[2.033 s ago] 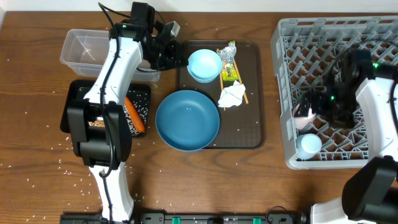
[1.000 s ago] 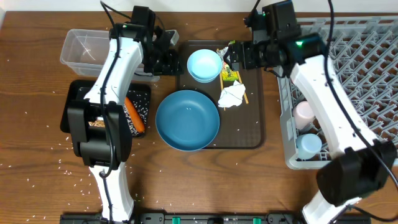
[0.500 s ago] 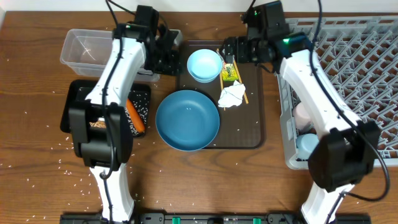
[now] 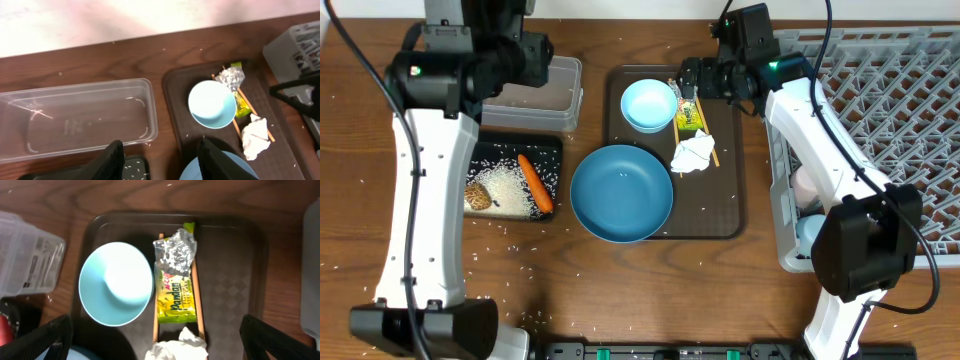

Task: Sort waste into correct bins and load items into the dishwasher rack
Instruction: 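Release the cup and raise the right gripper toward the brown tray, then reach the right gripper to the small light blue bowl and grasp it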

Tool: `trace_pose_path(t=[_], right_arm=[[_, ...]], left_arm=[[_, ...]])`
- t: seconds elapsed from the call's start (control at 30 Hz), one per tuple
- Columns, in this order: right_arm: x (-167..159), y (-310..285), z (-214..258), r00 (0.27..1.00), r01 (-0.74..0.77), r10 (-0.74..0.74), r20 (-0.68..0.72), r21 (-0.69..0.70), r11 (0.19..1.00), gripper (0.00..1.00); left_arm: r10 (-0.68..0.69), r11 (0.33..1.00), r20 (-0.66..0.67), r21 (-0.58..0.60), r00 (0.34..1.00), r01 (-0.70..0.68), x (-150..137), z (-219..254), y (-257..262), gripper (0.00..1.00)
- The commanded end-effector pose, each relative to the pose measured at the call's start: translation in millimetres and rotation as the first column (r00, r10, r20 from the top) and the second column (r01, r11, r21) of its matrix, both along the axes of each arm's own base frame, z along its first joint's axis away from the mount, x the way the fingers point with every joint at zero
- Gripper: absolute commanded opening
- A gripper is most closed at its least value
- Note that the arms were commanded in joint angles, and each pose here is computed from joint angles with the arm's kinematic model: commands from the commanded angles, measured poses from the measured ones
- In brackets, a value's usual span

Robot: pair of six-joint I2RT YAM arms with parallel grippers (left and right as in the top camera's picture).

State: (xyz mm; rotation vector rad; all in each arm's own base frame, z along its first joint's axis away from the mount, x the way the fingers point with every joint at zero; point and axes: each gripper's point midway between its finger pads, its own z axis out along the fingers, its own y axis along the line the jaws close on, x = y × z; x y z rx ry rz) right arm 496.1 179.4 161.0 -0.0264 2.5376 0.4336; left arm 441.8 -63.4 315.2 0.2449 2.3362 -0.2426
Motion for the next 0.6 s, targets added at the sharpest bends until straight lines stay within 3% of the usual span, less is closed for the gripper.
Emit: trace_pose_path(t=[0.0,0.23,0.43,0.57], right_arm=[[10.1,-25.5,9.3,0.997,0.083,-0.083,0.003,0.035,0.996,0.99],[0.8,-54.9,4.7,0.993,0.079,-0.064,-0.102,0.15,0.986,0.99],[-10.7,-61.1,-0.8,0.989,0.045,-0.023,-0.146,0.151,0.988,0.99],[-11.5,-53.1,-0.1,0.99,0.028,-0.006,-0.14,0.151,0.988,0.99]], left_arm=[[-0.029,1.0,-0.094,0.001,0.995,0.029,19.2,-46.7,-21.2,0.49],[-0.163,0.986,-0.114,0.003,0.98,0.165,54.0,-107.2,-95.8,0.49],[-0.224,0.972,-0.218,0.014,0.95,0.233,52.0,-166.3,-133.4,0.48],[-0.19,0.981,-0.266,-0.003,0.945,0.196,48.4,-177.5,-131.3,0.49]])
